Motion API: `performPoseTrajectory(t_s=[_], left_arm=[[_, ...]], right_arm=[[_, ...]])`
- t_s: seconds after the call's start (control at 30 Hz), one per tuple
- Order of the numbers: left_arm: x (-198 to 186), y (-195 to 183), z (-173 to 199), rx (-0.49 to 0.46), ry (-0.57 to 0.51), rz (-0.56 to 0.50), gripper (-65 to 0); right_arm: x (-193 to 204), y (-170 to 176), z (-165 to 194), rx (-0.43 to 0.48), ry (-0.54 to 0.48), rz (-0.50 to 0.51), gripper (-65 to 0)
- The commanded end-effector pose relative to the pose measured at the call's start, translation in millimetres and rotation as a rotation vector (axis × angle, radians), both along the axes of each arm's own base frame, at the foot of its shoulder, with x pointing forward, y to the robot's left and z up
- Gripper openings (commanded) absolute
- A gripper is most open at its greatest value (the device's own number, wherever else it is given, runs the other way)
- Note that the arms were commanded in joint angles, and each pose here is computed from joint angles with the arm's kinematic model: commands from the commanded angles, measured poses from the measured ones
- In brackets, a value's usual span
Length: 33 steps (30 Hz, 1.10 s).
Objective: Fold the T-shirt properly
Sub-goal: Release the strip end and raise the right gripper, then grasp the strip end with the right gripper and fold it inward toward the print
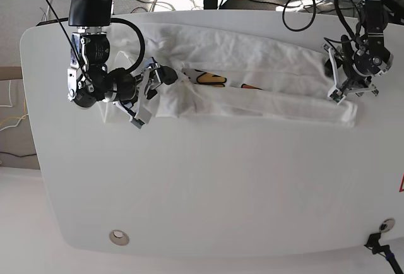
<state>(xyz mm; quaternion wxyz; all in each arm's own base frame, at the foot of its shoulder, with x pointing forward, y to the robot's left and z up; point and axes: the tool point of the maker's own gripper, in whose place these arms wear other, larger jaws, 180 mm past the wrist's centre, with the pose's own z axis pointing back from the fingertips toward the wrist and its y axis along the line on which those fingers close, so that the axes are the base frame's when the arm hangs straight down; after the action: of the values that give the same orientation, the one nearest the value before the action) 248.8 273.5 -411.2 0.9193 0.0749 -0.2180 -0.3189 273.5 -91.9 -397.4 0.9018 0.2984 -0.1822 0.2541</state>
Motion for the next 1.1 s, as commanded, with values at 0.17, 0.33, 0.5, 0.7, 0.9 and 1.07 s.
performPoseTrajectory(t_s=[0.17, 0.33, 0.5, 0.7, 0.9, 1.07], left_arm=[[4, 5, 7, 0.015, -0.017, -0.001, -37.3], [3, 7, 7, 0.015, -0.016, 0.003, -37.3], [-9, 17, 4, 0.024, 0.001, 0.029, -37.3], [-25, 26, -1, 0.034, 0.029, 0.056, -37.3], [-19, 41, 28, 0.064, -0.059, 0.094, -37.3], [-5, 47, 66, 0.107, -0.174, 0.096, -37.3]], right_arm=[[3, 12, 11, 0.041, -0.036, 0.034, -17.5], [18, -8, 19, 0.039, -0.108, -0.016, -17.5], [33, -35, 23, -0.044, -0.161, -0.041, -17.5], [52, -44, 23, -0.168, -0.208, -0.042, -17.5], [56, -19, 42, -0.101, -0.259, -0.022, -17.5], [57, -6, 68, -0.089, -0.351, 0.005, -17.5]])
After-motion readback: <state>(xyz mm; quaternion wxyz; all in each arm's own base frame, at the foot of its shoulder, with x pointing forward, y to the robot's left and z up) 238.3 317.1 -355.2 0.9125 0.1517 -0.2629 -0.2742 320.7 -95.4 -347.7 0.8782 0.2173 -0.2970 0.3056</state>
